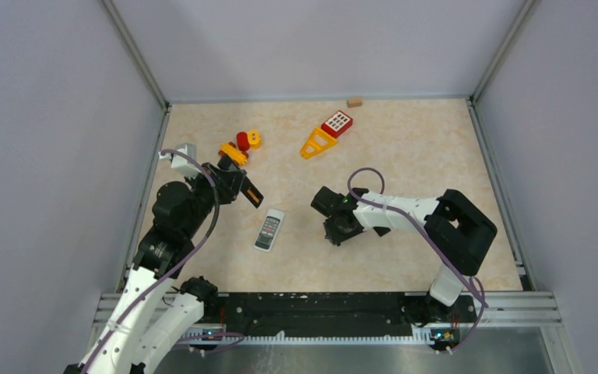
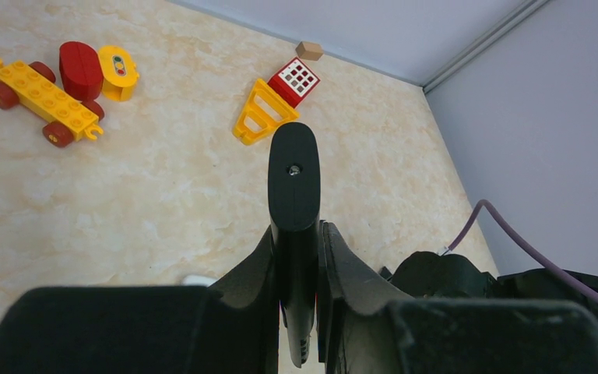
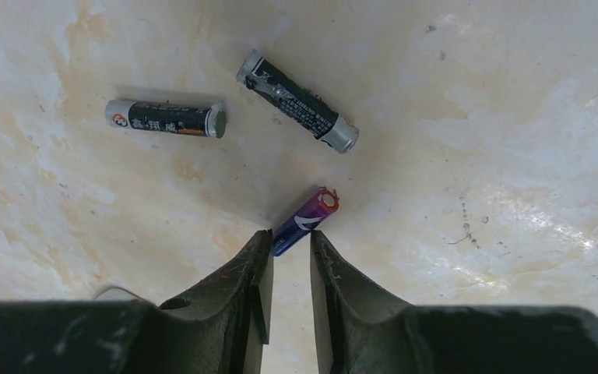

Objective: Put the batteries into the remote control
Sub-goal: Pick up the battery from the center of the board.

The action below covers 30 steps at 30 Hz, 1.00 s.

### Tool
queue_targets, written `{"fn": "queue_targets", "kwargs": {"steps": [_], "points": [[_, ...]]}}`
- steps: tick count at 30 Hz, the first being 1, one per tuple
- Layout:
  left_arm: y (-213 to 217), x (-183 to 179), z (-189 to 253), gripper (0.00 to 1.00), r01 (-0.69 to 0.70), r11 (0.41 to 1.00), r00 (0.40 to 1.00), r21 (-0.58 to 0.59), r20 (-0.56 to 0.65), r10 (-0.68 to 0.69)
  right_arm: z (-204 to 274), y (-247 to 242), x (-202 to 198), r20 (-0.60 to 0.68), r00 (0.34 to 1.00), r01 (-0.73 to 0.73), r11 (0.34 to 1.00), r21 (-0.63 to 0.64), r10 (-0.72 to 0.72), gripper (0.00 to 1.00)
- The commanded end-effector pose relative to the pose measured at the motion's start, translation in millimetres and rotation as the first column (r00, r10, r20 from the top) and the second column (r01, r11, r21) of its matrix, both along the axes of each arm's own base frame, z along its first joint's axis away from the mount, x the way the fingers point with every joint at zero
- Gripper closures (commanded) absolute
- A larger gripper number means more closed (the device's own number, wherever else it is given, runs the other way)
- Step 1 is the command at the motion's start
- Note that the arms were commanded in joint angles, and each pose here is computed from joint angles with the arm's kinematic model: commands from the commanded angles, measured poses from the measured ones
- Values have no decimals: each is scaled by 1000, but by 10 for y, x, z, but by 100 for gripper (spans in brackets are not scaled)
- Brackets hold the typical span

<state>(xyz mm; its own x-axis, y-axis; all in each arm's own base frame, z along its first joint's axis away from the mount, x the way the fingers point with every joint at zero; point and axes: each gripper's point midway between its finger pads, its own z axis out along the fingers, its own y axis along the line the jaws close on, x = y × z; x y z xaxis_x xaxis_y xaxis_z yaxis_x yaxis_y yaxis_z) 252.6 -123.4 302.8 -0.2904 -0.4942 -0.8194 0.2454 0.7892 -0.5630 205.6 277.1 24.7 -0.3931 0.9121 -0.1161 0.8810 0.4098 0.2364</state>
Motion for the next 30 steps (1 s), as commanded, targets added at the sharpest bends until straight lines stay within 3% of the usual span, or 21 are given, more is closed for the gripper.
{"fn": "queue_targets", "kwargs": {"steps": [1,8,14,21,26,30], "points": [[71,64,72,100,-45,999,998,2,48,45,39,-5,44,-2,999,50,999,-12,-50,76],[115,70,55,100,-67,998,997,9,48,67,-45,-34,42,-18,999,45,999,-21,-45,78],[86,85,93,100,-56,998,997,1,55,56,-97,-82,10,-49,999,18,999,-40,-20,69],[-7,53,67,100,-5,1000,999,-17,41,6,-103,-210,-29,-45,998,-47,997,-69,44,95],[-189,7,39,100,96,995,995,-42,21,-95,-5,-255,75,36,980,-190,978,-82,194,97],[-305,32,-23,100,149,987,989,-57,4,-149,111,-96,246,145,902,-409,912,-15,407,100]]}}
